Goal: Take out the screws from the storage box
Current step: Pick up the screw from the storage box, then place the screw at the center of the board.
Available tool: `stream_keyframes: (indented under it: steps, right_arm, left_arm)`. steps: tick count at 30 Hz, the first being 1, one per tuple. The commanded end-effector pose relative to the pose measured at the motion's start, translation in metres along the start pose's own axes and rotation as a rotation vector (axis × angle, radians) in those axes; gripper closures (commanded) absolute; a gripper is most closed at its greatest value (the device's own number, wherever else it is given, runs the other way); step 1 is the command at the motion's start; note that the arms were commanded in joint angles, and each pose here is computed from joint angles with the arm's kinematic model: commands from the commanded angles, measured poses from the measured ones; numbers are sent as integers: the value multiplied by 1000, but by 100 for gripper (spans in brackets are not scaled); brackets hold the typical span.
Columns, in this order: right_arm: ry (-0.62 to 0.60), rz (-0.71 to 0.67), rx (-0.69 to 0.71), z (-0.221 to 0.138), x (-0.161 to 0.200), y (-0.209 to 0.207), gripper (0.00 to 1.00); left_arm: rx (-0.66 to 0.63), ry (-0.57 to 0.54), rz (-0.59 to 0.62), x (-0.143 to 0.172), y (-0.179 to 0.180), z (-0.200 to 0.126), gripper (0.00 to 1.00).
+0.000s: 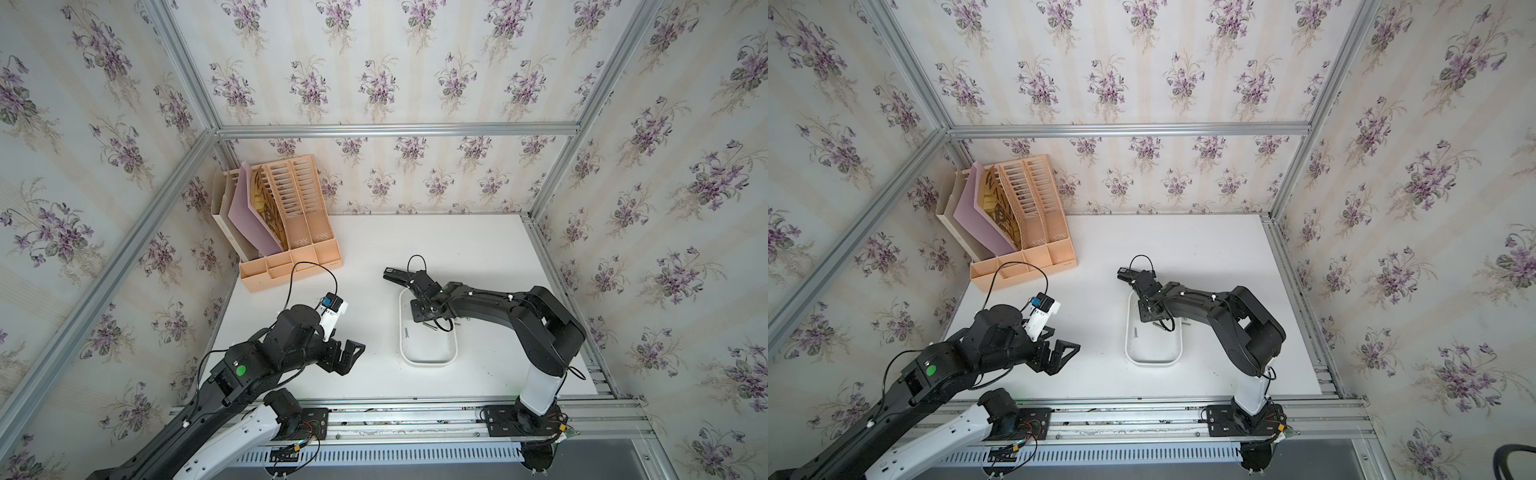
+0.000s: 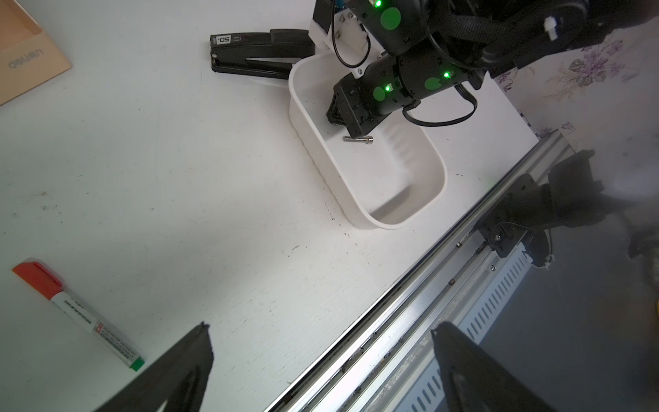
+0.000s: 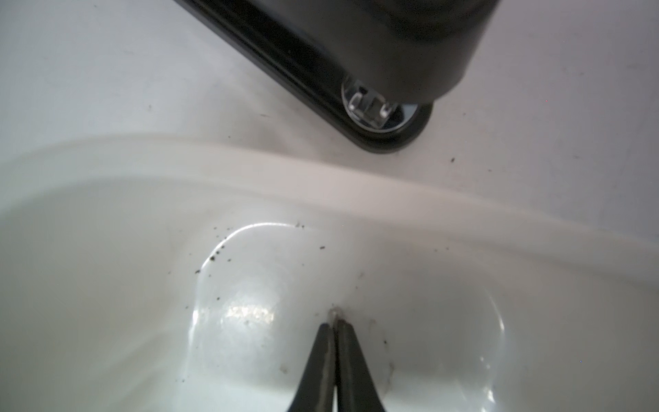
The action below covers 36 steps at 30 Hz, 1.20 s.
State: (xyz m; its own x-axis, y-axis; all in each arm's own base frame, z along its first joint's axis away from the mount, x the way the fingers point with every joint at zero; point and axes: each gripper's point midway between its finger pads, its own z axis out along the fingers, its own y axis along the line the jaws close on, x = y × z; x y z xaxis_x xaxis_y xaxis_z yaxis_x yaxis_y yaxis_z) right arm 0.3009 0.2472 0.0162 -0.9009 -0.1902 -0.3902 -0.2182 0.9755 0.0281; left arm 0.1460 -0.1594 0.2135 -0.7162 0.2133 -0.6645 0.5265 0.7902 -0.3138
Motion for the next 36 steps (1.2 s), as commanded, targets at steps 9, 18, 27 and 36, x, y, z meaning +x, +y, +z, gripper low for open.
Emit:
stream_keyframes:
  steps: [9, 18, 27, 36]
  right_arm:
    - [-117, 24, -70, -42, -11, -3, 100]
    - [-410, 209, -32, -117, -33, -57, 96]
    - [-294, 556, 74, -90, -7, -163, 100]
    - [-76, 641, 91, -41, 22, -182, 100]
  left_arm:
    - [3, -15, -1, -4, -1, -1, 1]
    - [-1, -15, -2, -4, 0, 0, 1]
    - [-5, -13, -3, -4, 0, 0, 1]
    - [-6, -13, -3, -4, 0, 0, 1]
